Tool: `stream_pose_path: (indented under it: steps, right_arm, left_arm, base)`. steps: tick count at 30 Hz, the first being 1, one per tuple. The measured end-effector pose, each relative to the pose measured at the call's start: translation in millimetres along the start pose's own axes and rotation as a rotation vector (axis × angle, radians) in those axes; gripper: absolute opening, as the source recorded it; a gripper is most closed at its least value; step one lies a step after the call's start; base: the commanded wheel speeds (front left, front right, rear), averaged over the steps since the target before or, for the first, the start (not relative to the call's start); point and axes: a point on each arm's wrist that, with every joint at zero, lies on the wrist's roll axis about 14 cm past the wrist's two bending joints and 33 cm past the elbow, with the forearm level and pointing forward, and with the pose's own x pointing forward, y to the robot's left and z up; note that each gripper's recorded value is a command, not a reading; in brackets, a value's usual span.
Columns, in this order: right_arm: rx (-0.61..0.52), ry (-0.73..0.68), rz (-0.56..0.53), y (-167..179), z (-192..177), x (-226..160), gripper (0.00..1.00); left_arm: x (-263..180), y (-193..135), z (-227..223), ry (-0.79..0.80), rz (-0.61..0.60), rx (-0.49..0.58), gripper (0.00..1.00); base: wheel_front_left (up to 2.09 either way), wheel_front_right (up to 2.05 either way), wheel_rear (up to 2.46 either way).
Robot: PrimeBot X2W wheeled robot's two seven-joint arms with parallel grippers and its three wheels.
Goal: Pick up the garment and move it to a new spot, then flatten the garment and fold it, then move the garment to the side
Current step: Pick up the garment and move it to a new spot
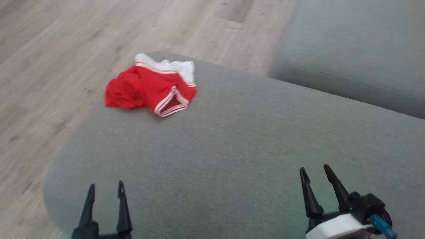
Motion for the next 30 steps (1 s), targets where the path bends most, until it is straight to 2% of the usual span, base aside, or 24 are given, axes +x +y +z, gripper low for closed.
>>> stream_pose_path:
  steps: [7,13,18,22,27,30]
  right_arm:
    - [0.003,0.016,0.067,15.9,-4.4,19.0,1.0]
    - [-0.023,0.046,0.071,11.4,-15.0,18.8,1.0]
    - [-0.085,0.08,0.064,-23.2,-26.6,27.4,1.0]
    - [-0.136,0.066,0.033,-66.3,-25.9,48.6,1.0]
    - [-0.191,0.085,0.002,-115.8,-41.0,65.7,1.0]
    - [-0.203,0.116,-0.005,-136.4,-58.7,69.3,1.0]
  left_arm:
    - [-6.9,28.8,2.0,0.002,0.098,0.006,1.0]
    - [16.4,40.3,43.3,-0.119,0.112,0.054,1.0]
    - [79.5,14.4,107.9,-0.288,0.021,0.099,1.0]
    - [148.7,-20.9,124.6,-0.301,-0.089,0.118,1.0]
    - [237.6,-67.9,104.9,-0.139,-0.188,0.151,1.0]
    - [281.1,-80.3,65.6,0.079,-0.168,0.149,1.0]
  base:
    - [0.0,0.0,0.0]
    - [0.0,0.0,0.0]
    - [0.0,0.0,0.0]
    - [0.0,0.0,0.0]
    - [0.0,0.0,0.0]
    - [0.0,0.0,0.0]
